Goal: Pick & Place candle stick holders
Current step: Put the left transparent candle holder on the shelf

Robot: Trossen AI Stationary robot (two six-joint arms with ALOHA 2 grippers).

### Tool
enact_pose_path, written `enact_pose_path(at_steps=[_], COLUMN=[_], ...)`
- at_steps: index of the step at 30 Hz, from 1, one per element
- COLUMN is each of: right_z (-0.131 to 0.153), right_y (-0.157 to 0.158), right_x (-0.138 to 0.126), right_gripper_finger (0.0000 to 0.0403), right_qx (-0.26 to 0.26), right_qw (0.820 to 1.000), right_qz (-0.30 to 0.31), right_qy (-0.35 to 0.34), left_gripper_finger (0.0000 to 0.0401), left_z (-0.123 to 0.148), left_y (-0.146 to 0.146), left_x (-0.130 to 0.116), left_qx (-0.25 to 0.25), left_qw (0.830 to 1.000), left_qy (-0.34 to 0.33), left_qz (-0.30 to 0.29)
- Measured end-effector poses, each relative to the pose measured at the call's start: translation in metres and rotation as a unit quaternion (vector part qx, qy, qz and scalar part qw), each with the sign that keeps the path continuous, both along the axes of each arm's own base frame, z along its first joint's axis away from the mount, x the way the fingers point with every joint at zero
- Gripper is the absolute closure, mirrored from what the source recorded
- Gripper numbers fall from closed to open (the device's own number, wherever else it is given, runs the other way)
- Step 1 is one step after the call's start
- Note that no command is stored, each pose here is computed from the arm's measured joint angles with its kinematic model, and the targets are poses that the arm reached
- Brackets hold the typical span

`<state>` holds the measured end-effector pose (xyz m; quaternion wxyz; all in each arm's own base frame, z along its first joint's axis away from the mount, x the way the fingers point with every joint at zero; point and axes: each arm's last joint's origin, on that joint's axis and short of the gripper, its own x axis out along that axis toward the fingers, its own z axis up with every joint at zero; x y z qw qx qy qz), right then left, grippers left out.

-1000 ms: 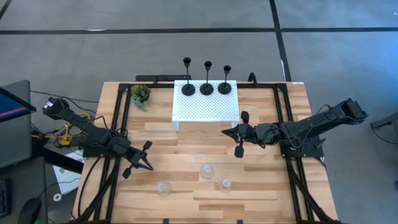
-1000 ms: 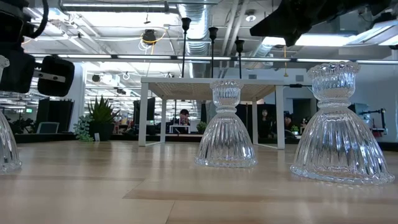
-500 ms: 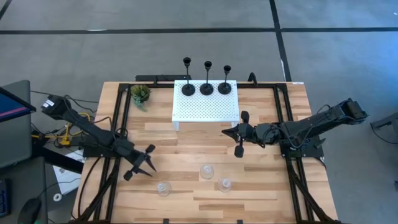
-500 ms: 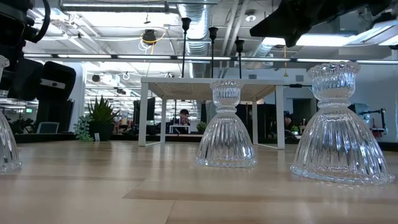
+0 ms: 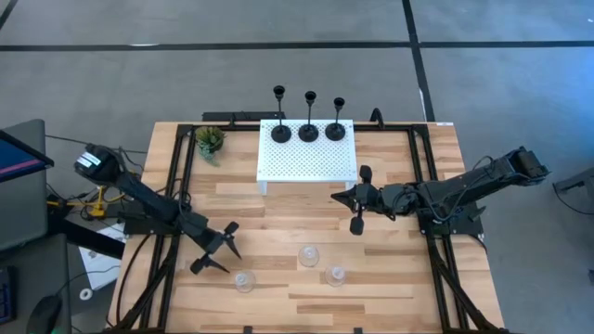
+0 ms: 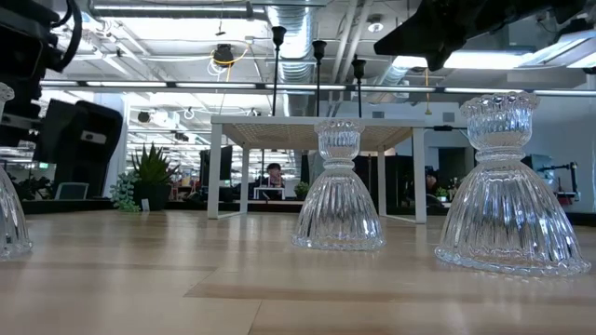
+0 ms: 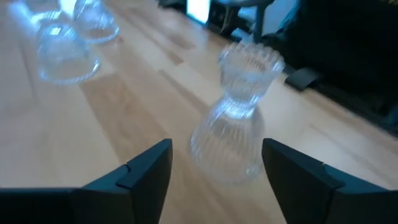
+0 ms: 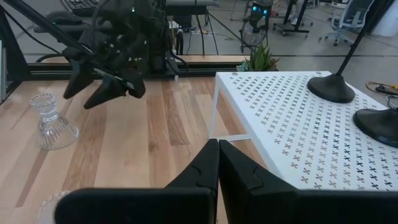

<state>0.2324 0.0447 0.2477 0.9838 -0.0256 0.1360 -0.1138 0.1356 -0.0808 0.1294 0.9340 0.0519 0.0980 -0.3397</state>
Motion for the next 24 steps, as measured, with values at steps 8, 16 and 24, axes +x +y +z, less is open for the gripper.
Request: enact_pose_path(at_steps=[8,16,24], right_z=[0.0,0.0,-0.001], right_y=[0.0,0.0,0.0], right_x=[0.0,0.0,0.0], right_gripper_finger=[0.0403,0.0403,0.0403], right_qx=[0.0,0.0,-0.001], right_qw=[1.0,1.0,1.0], right_qz=[0.0,0.0,0.001], right_qy=[0.0,0.0,0.004], left_gripper_finger=[0.0121,0.0097,0.0091], left_z=[-0.003,0.001,0.0], left_y=[-0.005,-0.021,-0.029], left_x=[0.007,0.036,0.047], left_qx=[-0.012,-0.005,-0.011], left_qw=[1.0,1.0,0.999], left_qy=[-0.015,-0.001,0.014], left_qz=[-0.011,-0.011,-0.044])
